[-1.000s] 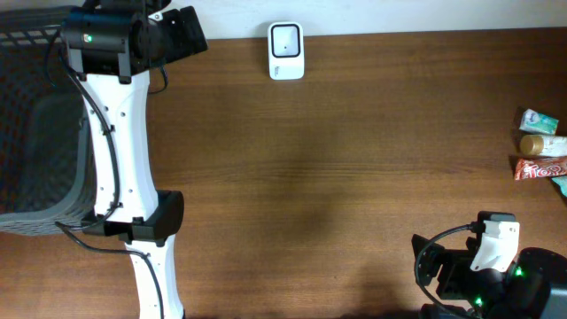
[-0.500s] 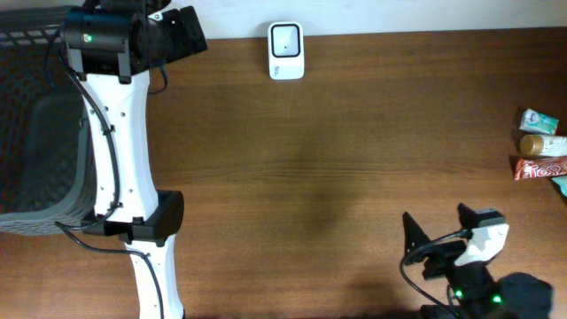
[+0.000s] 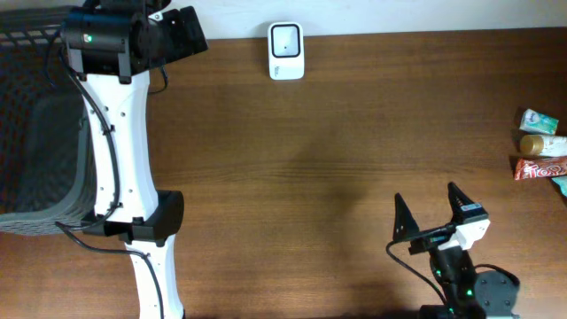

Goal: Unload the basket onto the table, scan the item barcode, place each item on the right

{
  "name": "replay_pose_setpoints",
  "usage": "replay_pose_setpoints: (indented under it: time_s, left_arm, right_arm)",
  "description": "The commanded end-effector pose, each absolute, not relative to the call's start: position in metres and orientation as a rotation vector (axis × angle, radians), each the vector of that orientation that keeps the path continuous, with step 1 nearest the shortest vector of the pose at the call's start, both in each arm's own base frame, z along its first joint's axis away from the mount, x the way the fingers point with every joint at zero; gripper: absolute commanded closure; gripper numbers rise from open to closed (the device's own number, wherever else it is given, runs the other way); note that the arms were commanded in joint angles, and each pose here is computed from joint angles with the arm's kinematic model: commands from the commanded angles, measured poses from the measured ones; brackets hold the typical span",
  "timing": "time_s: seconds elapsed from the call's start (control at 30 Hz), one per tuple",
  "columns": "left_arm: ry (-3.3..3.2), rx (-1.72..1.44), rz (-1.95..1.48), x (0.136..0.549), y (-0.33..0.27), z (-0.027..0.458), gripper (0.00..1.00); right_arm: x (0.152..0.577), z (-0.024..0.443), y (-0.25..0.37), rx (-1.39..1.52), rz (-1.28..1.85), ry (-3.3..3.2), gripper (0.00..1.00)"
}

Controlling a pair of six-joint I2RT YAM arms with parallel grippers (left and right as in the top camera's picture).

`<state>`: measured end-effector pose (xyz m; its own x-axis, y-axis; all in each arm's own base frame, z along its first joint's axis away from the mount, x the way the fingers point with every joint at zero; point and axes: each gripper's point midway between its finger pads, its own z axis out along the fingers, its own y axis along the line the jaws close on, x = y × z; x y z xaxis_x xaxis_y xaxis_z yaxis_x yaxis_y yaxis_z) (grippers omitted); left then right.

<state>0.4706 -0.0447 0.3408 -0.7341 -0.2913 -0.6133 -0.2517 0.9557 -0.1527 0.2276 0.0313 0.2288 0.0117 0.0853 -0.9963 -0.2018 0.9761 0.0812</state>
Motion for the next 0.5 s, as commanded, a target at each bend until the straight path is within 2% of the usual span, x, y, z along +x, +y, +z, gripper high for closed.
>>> replay_pose_setpoints:
  time_s: [0.0, 0.37, 0.47]
  left_arm:
    - [2.432, -0.371, -0.062, 0.471, -0.043, 0.339, 0.01]
    - [2.432, -0.371, -0.062, 0.471, -0.043, 0.339, 0.01]
    - [2.432, -0.371, -0.062, 0.471, -0.043, 0.339, 0.01]
  right_arm:
    - [0.235, 0.211, 0.033, -0.102, 0.22, 1.527, 0.01]
    - [0.245, 0.2, 0.016, -0.026, 0.14, 1.47, 0.01]
    - [0.246, 0.177, 0.016, -0.018, 0.145, 1.565, 0.01]
